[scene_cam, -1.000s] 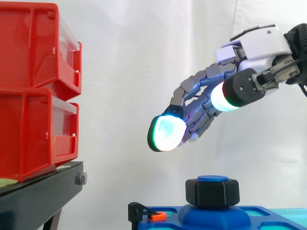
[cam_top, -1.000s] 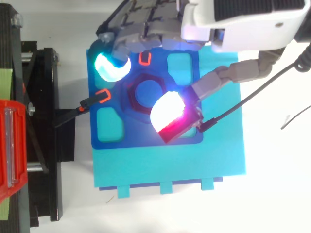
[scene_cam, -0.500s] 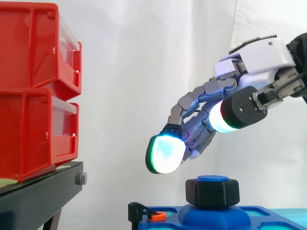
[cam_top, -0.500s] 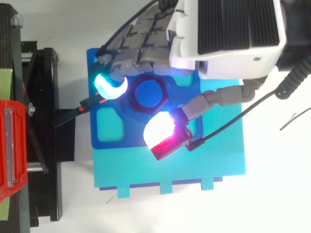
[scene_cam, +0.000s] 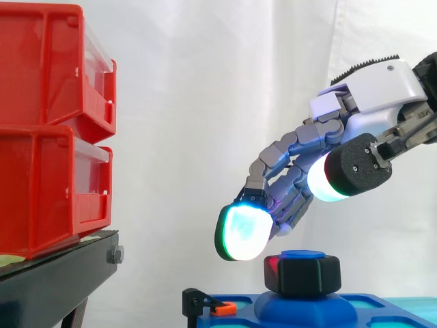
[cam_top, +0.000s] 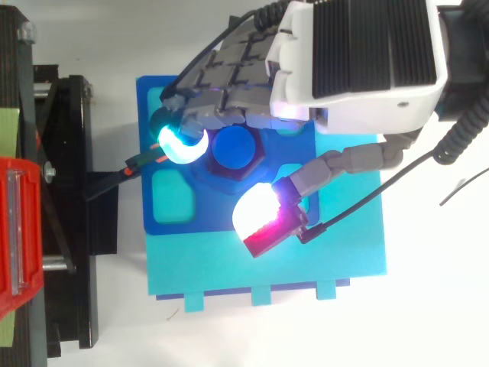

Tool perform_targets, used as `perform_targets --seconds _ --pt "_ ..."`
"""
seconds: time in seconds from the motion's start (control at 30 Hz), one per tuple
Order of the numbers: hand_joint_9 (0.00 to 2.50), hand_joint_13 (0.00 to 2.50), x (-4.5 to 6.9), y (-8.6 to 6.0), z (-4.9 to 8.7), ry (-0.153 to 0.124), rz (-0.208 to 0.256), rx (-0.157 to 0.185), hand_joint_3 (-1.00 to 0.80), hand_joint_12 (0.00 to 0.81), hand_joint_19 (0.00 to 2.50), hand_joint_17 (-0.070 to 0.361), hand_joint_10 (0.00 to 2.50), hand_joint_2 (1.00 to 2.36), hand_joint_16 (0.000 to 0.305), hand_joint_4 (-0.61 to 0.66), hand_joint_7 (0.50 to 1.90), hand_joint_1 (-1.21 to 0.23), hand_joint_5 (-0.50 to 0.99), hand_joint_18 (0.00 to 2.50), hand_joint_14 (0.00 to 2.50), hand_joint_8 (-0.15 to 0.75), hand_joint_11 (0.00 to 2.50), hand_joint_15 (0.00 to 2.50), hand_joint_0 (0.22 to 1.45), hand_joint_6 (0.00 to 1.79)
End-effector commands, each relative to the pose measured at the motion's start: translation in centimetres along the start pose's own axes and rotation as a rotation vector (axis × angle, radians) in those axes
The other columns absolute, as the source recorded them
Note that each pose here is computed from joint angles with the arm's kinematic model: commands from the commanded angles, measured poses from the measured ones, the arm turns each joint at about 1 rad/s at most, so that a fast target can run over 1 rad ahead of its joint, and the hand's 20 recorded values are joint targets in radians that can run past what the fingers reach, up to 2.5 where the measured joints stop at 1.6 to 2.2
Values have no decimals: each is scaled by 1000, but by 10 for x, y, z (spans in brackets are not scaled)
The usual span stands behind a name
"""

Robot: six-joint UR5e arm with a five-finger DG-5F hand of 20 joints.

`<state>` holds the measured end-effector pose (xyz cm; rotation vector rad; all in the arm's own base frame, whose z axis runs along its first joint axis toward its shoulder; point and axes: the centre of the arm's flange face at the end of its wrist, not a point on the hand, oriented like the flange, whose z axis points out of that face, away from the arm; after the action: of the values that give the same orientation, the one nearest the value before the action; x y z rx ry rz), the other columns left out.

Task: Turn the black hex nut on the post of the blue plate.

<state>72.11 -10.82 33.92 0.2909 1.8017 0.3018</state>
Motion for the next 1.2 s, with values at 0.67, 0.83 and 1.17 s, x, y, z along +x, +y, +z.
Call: perform_targets --seconds 0.67,0.83,1.17 --pt "494 508 2 -17 -11 65 -10 32 -500 406 197 135 0 1000 60 230 707 -387 -182 583 0 286 0 11 486 502" --pt "496 513 -1 -28 -16 77 -14 37 -500 406 191 135 0 1000 60 229 703 -387 -182 585 0 286 0 8 486 502" --pt "500 519 -19 -38 -18 49 -9 -1 -500 405 193 135 0 1000 60 231 705 -388 -181 589 0 285 0 14 487 502"
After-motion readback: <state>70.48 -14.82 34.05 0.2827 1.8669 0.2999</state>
